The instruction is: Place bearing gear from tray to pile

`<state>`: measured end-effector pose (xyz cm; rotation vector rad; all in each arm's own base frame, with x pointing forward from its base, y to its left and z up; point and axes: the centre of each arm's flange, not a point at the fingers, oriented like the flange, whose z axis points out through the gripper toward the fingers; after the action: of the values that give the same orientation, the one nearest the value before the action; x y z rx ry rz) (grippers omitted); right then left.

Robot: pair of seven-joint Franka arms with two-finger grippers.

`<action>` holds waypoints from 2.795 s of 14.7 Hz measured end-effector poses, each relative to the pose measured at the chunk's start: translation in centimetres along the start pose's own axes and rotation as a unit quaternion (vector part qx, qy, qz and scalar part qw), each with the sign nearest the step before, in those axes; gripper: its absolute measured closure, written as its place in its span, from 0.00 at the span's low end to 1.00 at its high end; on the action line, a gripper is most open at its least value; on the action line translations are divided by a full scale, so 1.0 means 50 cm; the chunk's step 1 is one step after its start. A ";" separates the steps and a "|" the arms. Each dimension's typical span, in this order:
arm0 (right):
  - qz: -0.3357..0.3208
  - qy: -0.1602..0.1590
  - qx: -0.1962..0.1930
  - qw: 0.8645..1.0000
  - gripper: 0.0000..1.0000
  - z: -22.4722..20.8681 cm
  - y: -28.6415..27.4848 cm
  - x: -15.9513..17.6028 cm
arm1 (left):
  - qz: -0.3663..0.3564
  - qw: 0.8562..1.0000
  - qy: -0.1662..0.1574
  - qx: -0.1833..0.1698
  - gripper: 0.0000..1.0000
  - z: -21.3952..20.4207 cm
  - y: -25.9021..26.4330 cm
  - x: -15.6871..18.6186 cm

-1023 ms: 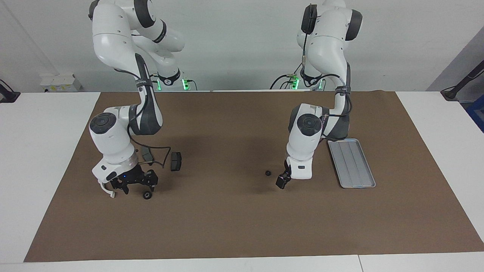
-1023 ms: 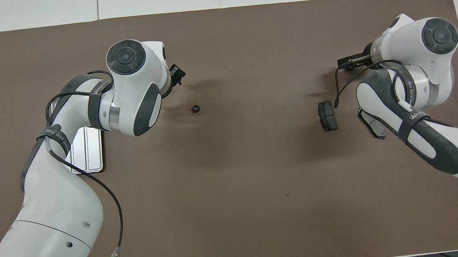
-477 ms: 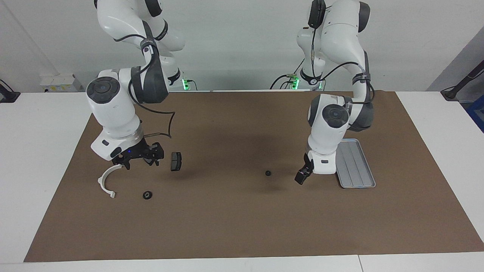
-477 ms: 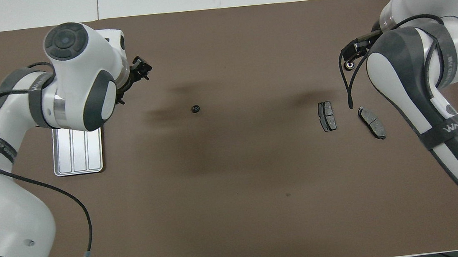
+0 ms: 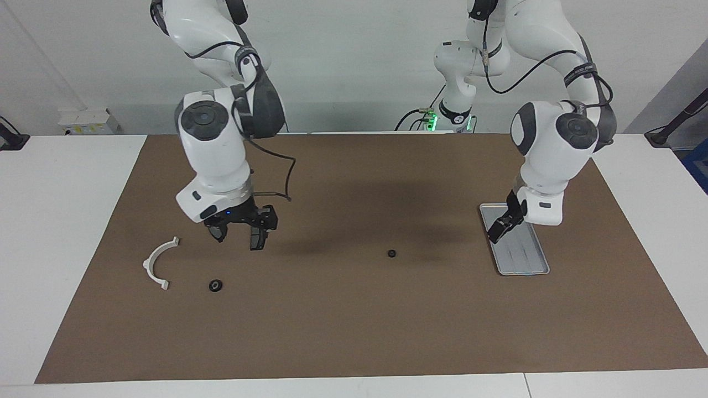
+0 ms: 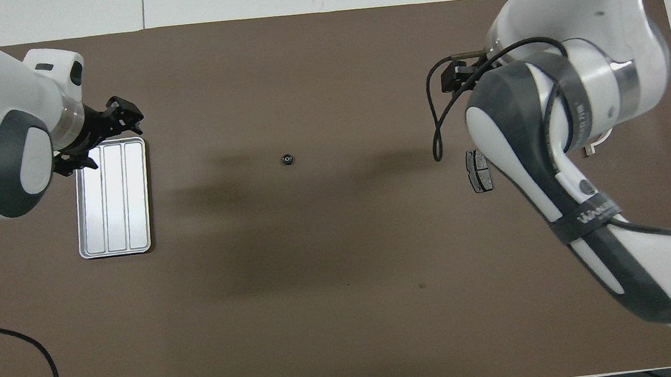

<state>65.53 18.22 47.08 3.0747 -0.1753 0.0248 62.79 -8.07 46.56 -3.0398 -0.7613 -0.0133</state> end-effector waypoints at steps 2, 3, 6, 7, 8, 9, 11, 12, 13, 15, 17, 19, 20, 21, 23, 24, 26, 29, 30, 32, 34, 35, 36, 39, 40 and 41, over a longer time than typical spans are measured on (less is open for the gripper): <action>0.017 -0.006 -0.002 1.000 0.00 0.019 -0.077 -0.028 | 0.018 1.000 -0.007 0.003 0.00 -0.050 -0.051 0.000; 0.023 -0.009 -0.002 1.000 0.00 0.031 -0.106 -0.039 | 0.027 1.000 -0.009 0.004 0.00 -0.071 -0.067 -0.004; 0.020 -0.004 0.006 1.000 0.00 0.066 -0.200 -0.067 | 0.042 0.999 -0.017 0.007 0.00 -0.122 -0.089 -0.029; 0.016 -0.004 0.007 1.000 0.00 0.080 -0.238 -0.084 | 0.049 0.999 -0.020 0.008 0.00 -0.138 -0.095 -0.040; 0.012 -0.004 0.009 1.000 0.00 0.092 -0.279 -0.104 | 0.059 0.998 -0.023 0.009 0.00 -0.155 -0.104 -0.049; 0.010 0.000 0.013 1.000 0.00 0.100 -0.315 -0.121 | 0.071 0.997 -0.025 0.009 0.00 -0.173 -0.118 -0.055; 0.004 0.005 0.020 1.000 0.00 0.117 -0.365 -0.145 | 0.087 0.996 -0.026 0.008 0.00 -0.197 -0.152 -0.055; 0.002 0.008 0.023 1.000 0.00 0.127 -0.387 -0.155 | 0.091 0.995 -0.027 0.007 0.00 -0.202 -0.171 -0.048; 0.002 0.011 0.028 1.000 0.00 0.139 -0.407 -0.164 | 0.093 0.995 -0.028 0.007 0.00 -0.200 -0.185 -0.042; 0.004 0.016 0.028 0.999 0.00 0.165 -0.442 -0.176 | 0.095 0.995 -0.032 0.008 0.00 -0.193 -0.197 -0.036; 0.009 0.024 0.024 0.999 0.00 0.183 -0.475 -0.180 | 0.098 0.995 -0.032 0.008 0.00 -0.192 -0.190 -0.040; 0.008 0.029 0.021 0.999 0.00 0.203 -0.507 -0.183 | 0.102 0.994 -0.031 0.008 0.00 -0.193 -0.184 -0.044; 0.005 0.032 0.018 0.999 0.00 0.216 -0.522 -0.184 | 0.102 0.994 -0.031 0.008 0.00 -0.193 -0.183 -0.044; 0.000 0.035 0.015 0.999 0.00 0.229 -0.536 -0.185 | 0.102 0.994 -0.031 0.008 0.00 -0.193 -0.183 -0.044; -0.007 0.044 0.008 0.999 0.00 0.255 -0.561 -0.183 | 0.102 0.994 -0.031 0.008 0.00 -0.193 -0.183 -0.044; -0.008 0.046 0.006 0.999 0.00 0.266 -0.570 -0.181 | 0.103 0.994 -0.032 0.008 0.00 -0.193 -0.183 -0.044; -0.010 0.046 0.005 0.999 0.00 0.291 -0.585 -0.178 | 0.115 0.993 -0.032 0.007 0.00 -0.193 -0.182 -0.044; -0.015 0.047 0.007 0.999 0.00 0.310 -0.608 -0.184 | 0.127 0.991 -0.031 0.004 0.00 -0.197 -0.182 -0.046; -0.016 0.046 0.007 0.999 0.00 0.314 -0.611 -0.184 | 0.129 0.991 -0.031 0.004 0.00 -0.197 -0.181 -0.047; -0.016 0.048 0.008 0.999 0.00 0.317 -0.613 -0.183 | 0.131 0.991 -0.031 0.004 0.00 -0.198 -0.178 -0.049; -0.015 0.051 0.012 0.999 0.10 0.317 -0.614 -0.179 | 0.134 0.991 -0.031 0.004 0.00 -0.198 -0.174 -0.051; -0.014 0.053 0.013 0.998 0.10 0.317 -0.613 -0.177 | 0.134 0.990 -0.031 0.004 0.00 -0.198 -0.172 -0.052; -0.013 0.056 0.014 0.998 0.10 0.317 -0.611 -0.173 | 0.134 0.990 -0.032 0.004 0.00 -0.197 -0.172 -0.052; -0.010 0.065 0.022 0.998 0.10 0.328 -0.611 -0.161 | 0.134 0.990 -0.032 0.004 0.00 -0.197 -0.172 -0.052; -0.009 0.065 0.023 0.998 0.11 0.335 -0.613 -0.159 | 0.134 0.990 -0.032 0.004 0.00 -0.197 -0.172 -0.052; -0.007 0.064 0.023 0.998 0.10 0.344 -0.616 -0.159 | 0.135 0.990 -0.032 0.004 0.00 -0.197 -0.172 -0.052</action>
<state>61.38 48.58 27.88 3.1067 -0.1477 0.2282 56.36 -1.82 56.45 -3.1200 -0.3460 0.0880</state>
